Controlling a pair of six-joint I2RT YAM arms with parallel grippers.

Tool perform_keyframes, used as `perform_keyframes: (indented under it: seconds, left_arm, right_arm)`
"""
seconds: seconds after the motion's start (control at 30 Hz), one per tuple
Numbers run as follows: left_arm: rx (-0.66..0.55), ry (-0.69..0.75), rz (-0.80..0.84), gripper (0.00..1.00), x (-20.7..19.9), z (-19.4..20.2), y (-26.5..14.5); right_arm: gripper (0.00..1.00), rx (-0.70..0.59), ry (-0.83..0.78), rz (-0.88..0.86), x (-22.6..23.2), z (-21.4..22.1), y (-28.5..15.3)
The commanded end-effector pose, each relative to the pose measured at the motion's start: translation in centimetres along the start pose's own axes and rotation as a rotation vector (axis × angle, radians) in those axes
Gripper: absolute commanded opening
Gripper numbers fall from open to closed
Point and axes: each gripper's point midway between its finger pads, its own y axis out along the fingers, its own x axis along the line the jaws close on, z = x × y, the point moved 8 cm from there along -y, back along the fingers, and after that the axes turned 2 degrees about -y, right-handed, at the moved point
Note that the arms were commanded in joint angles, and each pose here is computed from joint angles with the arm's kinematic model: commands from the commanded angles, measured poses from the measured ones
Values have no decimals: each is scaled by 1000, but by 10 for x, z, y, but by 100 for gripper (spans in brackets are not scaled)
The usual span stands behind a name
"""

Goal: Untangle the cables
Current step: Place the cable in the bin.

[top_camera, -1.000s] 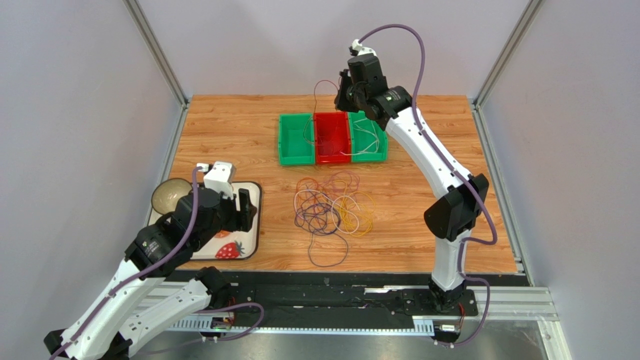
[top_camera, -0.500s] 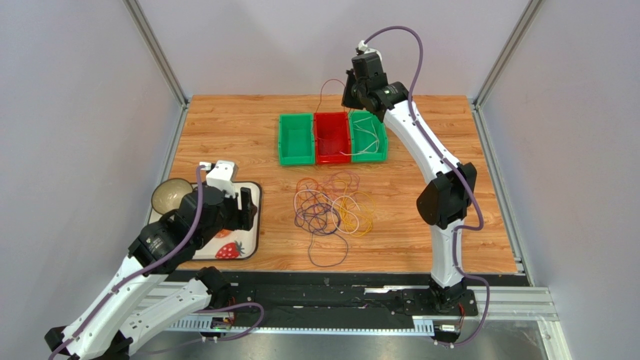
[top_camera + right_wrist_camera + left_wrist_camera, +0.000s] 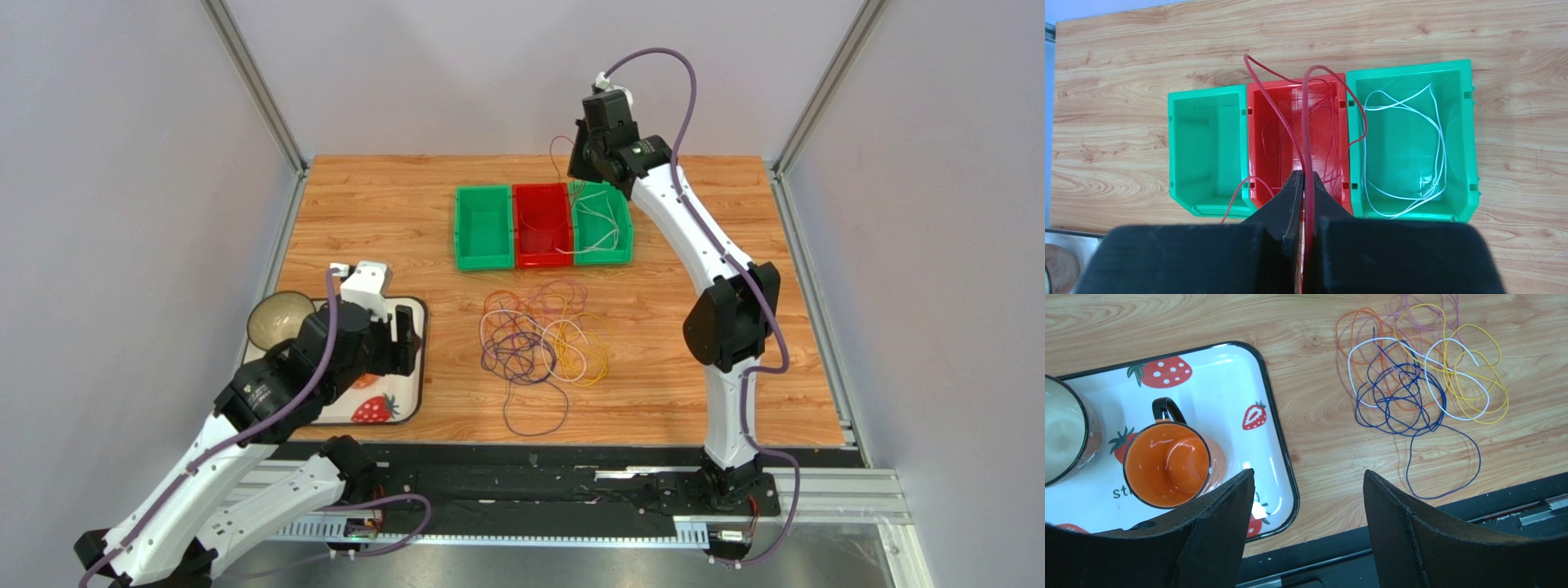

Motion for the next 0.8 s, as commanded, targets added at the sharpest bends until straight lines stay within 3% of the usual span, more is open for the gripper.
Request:
perform_keyframes:
  seconds: [0.0,0.47,0.77]
  left_arm:
    - [1,3,-7,74,-1,-2,2]
    - [-2,1,-6,74,-1,-1,2]
    - [0,1,-10,74,-1,-1,2]
  right_arm:
    - [0,-27,17,-76,11,-8,-7]
    - [0,76,28,-224,31,19,20]
    - [0,144,17,-249,20,35,41]
